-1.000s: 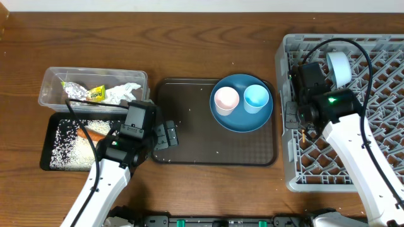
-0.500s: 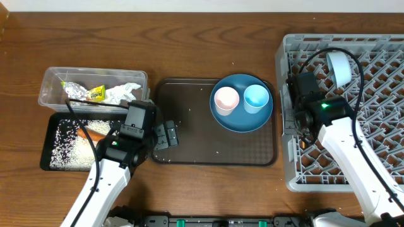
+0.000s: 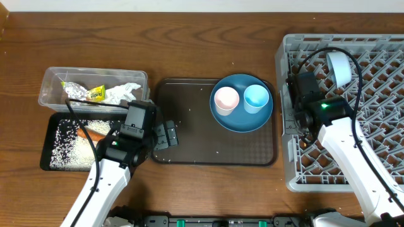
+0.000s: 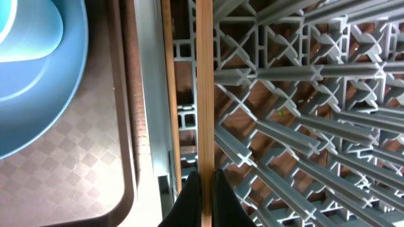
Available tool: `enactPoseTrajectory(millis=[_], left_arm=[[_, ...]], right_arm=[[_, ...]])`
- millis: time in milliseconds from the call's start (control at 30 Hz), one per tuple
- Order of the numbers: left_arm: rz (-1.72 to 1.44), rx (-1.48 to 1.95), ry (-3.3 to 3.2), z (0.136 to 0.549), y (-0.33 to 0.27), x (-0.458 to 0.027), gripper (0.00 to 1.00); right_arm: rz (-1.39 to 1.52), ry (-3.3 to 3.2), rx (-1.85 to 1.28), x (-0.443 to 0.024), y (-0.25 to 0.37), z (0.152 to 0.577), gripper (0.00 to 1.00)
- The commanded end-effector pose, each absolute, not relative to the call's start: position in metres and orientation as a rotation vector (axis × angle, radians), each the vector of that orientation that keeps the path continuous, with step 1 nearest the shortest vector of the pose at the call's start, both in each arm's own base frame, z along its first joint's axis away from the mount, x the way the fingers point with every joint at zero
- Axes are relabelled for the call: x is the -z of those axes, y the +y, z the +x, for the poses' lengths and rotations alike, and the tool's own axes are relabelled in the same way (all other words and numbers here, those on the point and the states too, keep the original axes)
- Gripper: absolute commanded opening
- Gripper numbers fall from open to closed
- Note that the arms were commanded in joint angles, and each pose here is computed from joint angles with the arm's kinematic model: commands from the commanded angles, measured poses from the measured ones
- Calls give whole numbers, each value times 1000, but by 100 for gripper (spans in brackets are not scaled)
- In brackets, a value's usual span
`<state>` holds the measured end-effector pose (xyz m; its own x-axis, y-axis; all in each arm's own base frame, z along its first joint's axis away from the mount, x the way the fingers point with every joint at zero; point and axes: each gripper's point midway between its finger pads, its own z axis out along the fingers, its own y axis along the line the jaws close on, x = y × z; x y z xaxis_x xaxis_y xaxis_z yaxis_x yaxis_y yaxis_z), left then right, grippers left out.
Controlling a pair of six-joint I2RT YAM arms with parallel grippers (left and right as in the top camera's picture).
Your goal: Sort waste into correct bins and load items into the dishwasher rack
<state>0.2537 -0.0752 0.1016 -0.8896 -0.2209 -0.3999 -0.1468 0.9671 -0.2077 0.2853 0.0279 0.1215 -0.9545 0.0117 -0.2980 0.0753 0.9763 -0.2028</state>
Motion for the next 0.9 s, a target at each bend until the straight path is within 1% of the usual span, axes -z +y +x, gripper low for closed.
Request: enactPoseTrajectory(millis=[0,433,867], left_arm=[[-258,216,2695,252,-73,-98,99],[-258,216,2695,252,-73,-98,99],[-258,216,2695,252,-73,-98,99]], right_arm=[[35,2818,342,-122,23,285,1],[31,2835,350,-109,22,280,1],[32,2830,341,-109,23,281,1]])
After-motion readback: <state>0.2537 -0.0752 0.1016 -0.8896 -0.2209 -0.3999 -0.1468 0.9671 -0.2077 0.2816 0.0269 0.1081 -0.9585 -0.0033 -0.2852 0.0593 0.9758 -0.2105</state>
